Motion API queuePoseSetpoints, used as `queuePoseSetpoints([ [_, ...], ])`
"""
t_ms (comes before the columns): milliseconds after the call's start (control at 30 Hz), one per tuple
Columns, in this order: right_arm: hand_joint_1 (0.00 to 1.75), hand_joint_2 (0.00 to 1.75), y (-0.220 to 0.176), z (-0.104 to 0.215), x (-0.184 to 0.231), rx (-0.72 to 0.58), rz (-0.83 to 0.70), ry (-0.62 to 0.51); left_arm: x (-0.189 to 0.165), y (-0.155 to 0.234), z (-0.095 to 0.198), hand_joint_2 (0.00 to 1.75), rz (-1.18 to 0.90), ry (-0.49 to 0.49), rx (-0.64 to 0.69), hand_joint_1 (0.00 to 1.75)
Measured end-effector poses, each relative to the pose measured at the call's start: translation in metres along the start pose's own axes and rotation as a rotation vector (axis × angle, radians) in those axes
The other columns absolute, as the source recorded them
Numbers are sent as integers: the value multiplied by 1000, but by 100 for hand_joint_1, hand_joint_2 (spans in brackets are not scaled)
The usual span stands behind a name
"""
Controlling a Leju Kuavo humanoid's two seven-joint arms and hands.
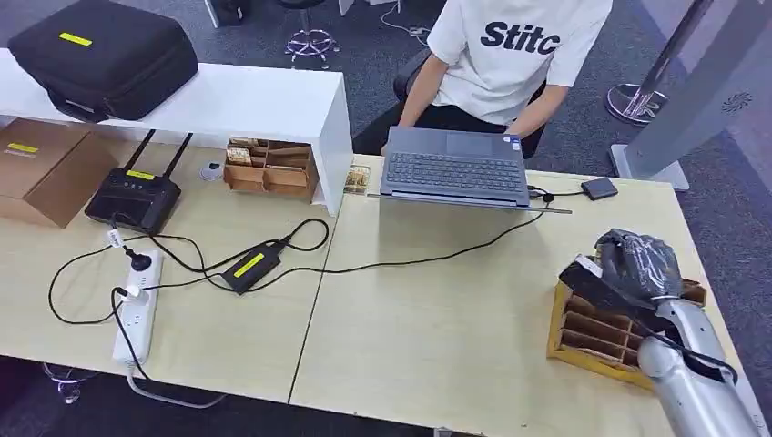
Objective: Pass the card to the sensor for recognition and then transmit it.
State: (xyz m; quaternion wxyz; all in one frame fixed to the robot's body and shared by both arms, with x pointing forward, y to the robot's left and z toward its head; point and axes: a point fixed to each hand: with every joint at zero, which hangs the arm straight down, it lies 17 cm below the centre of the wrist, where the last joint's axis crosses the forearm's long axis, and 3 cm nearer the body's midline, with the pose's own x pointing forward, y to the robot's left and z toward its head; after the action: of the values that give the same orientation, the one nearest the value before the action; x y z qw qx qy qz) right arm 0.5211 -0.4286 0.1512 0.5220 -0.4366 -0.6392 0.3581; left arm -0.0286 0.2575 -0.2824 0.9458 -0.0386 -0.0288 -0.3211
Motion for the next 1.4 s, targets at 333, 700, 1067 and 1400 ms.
queuePoseSetpoints([
  [333, 175, 175, 0, 0, 0, -1, 0, 0, 0, 0, 0, 175, 0, 0, 1, 0],
  [700, 175, 175, -1, 0, 0, -4, 1, -1, 0, 0, 0, 175, -8, 1, 0, 0],
  [1067, 175, 175, -75, -22, 63, -233, 42, -168, -1, 1, 0, 175, -38, 6, 2, 0],
  [1400, 175, 175, -181, -98, 226, -373, 81, -392, 4, 8, -1, 175, -101, 5, 8, 0],
])
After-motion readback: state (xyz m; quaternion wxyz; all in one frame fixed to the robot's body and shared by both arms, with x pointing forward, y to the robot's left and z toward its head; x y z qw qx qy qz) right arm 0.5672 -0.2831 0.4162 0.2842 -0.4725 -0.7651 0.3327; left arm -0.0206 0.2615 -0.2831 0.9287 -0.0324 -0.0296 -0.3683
